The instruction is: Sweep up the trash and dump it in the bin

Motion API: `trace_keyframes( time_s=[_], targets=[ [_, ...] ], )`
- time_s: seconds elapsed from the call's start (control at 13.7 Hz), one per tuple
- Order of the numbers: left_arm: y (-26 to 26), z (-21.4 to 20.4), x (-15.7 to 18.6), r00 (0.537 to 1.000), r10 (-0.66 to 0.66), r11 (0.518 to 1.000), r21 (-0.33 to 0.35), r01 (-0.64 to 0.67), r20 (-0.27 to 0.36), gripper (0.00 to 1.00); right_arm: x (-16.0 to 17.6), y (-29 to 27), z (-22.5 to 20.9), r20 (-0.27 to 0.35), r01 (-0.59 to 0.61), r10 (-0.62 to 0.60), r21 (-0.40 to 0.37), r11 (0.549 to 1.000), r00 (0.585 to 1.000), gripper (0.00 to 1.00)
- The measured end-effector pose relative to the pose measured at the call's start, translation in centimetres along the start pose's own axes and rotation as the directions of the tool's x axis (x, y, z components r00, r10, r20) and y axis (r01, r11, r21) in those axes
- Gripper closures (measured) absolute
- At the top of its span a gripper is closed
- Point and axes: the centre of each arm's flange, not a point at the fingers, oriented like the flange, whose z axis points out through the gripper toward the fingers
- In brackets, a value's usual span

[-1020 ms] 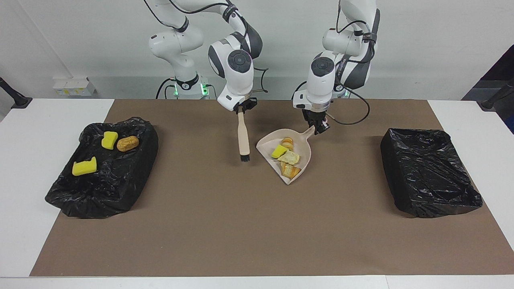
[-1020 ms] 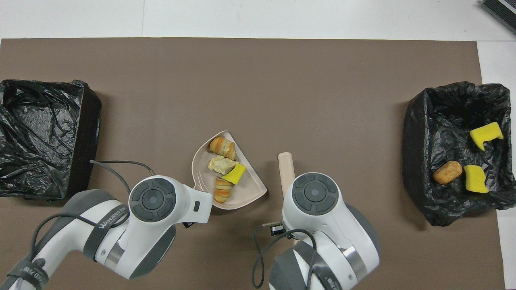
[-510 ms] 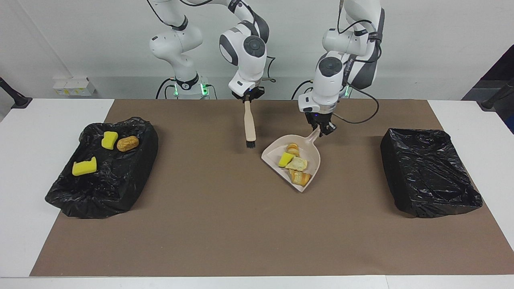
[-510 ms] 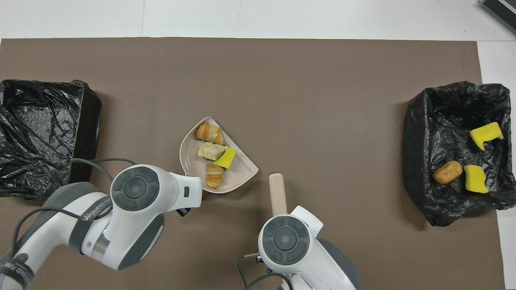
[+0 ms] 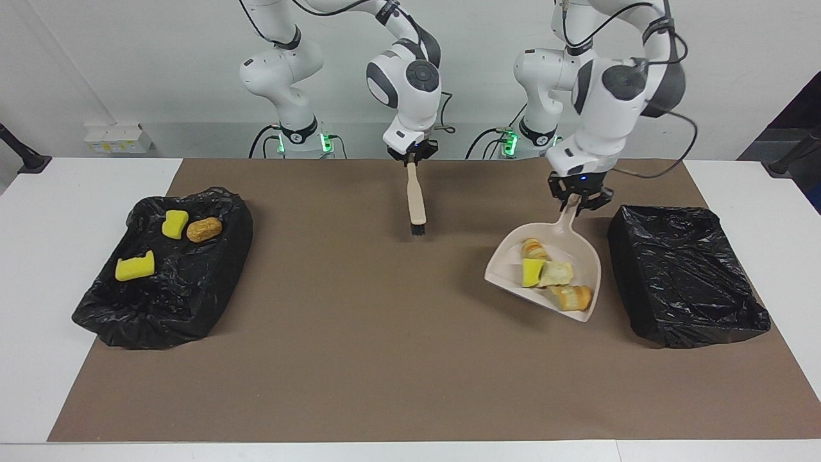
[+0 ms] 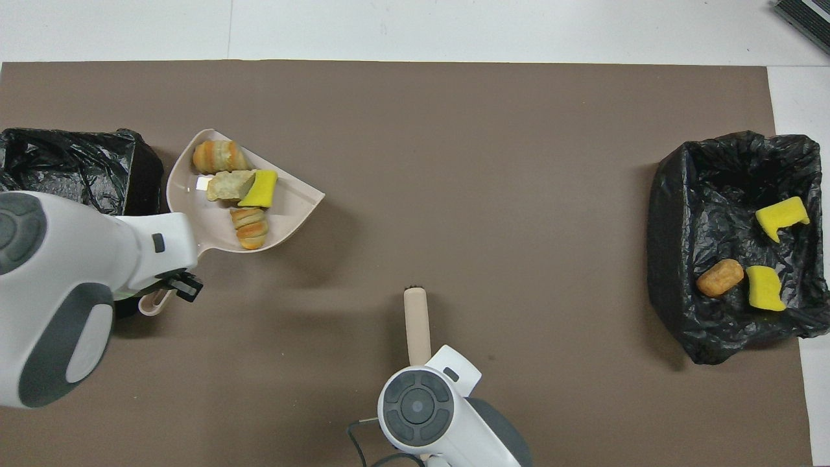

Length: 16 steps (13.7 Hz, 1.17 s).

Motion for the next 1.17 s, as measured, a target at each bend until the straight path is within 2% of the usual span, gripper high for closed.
trace_keyframes(
  time_s=[0.22, 0.36, 0.51, 0.66, 0.95, 1.02, 1.17],
  targets=[
    [-4.3, -2.4, -1.9, 0.996, -0.091, 0.996, 0.006, 0.091, -0.023, 0.68, 1.0, -2.2, 3.0, -0.008, 0.001, -0.001, 0.01, 1.0, 1.0, 0.74],
    [-7.3, -3.7, -3.4, 0.991, -0.13, 0.991, 0.008, 0.13, -0.031, 0.68, 1.7, -3.1, 2.7, -0.009, 0.004, -0.004, 0.017, 1.0, 1.0, 0.73],
    [-11.4, -5.0, -5.8, 0.993, -0.114, 0.993, 0.007, 0.114, -0.032, 0.68, 2.4, -3.8, 1.6, -0.008, 0.006, -0.006, 0.022, 1.0, 1.0, 0.7],
    [-16.2, -5.9, -9.2, 0.995, -0.086, 0.996, 0.005, 0.086, -0.041, 0.68, 3.1, -4.0, -0.3, -0.005, 0.002, -0.002, 0.027, 1.0, 1.0, 0.52],
    [-22.7, -5.3, -16.0, 0.998, -0.065, 0.998, -0.002, 0.065, -0.021, 0.68, 5.6, -2.1, -5.7, 0.011, -0.021, 0.02, 0.036, 0.999, 1.0, 0.05],
    [-24.0, -5.0, -17.6, 1.0, -0.029, 0.999, 0.017, 0.029, 0.006, 0.68, 6.3, -0.9, -7.5, 0.012, -0.017, 0.016, 0.044, 0.999, 1.0, 0.0],
    [-25.5, -4.6, -19.2, 0.995, 0.055, 0.995, 0.081, -0.063, 0.088, 0.68, 7.4, 1.9, -11.1, 0.011, -0.01, 0.01, 0.057, 0.998, 1.0, 0.0]
  ],
)
